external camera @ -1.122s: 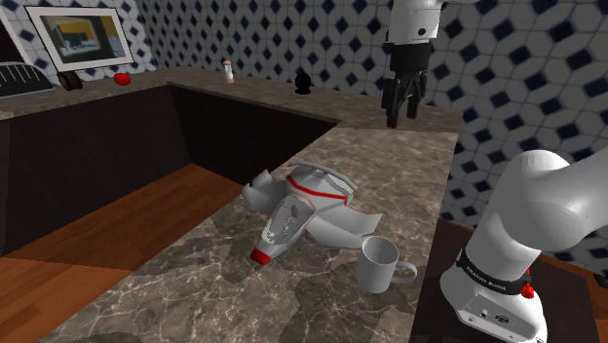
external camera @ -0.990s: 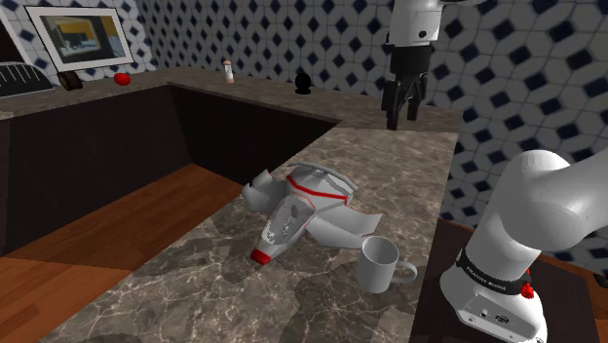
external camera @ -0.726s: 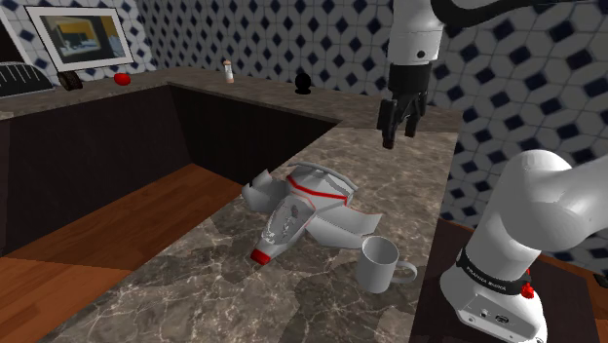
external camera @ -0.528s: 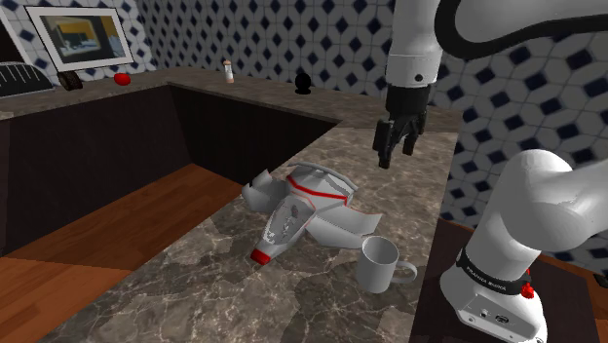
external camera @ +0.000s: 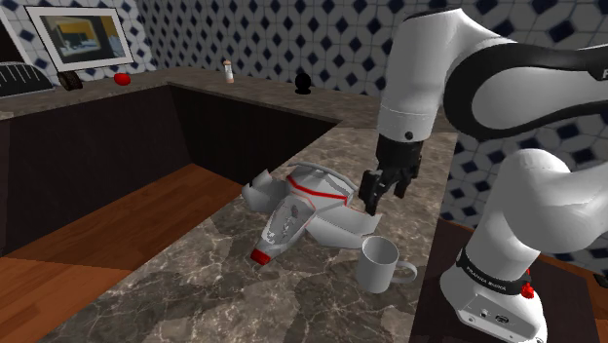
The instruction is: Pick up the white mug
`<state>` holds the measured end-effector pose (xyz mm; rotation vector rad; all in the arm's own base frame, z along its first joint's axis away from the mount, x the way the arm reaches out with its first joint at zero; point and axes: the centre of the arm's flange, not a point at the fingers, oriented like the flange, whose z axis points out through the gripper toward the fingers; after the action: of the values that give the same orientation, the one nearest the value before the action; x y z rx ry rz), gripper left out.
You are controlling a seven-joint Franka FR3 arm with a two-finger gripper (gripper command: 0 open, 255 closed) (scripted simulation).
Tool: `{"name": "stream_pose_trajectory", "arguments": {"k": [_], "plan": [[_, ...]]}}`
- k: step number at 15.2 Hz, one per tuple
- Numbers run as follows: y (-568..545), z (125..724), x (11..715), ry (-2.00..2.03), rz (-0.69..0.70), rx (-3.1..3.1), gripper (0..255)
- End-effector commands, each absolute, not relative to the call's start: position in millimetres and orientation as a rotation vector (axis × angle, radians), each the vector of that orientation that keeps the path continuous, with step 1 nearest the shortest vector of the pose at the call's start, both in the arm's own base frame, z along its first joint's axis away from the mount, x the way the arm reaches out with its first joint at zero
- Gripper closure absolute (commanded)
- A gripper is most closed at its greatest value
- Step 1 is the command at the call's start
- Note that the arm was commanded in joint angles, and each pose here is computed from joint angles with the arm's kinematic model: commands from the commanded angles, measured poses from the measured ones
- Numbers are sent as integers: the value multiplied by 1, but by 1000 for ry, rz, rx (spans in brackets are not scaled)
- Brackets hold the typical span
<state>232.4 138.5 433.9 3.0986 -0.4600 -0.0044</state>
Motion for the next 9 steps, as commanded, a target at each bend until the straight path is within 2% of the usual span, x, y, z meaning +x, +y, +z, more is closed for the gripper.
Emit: {"name": "stream_pose_trajectory", "arguments": {"k": [1, 9], "plan": [[159, 416, 225, -496, 25, 3090, 0], [216, 353, 213, -582, 101, 3060, 0]]}}
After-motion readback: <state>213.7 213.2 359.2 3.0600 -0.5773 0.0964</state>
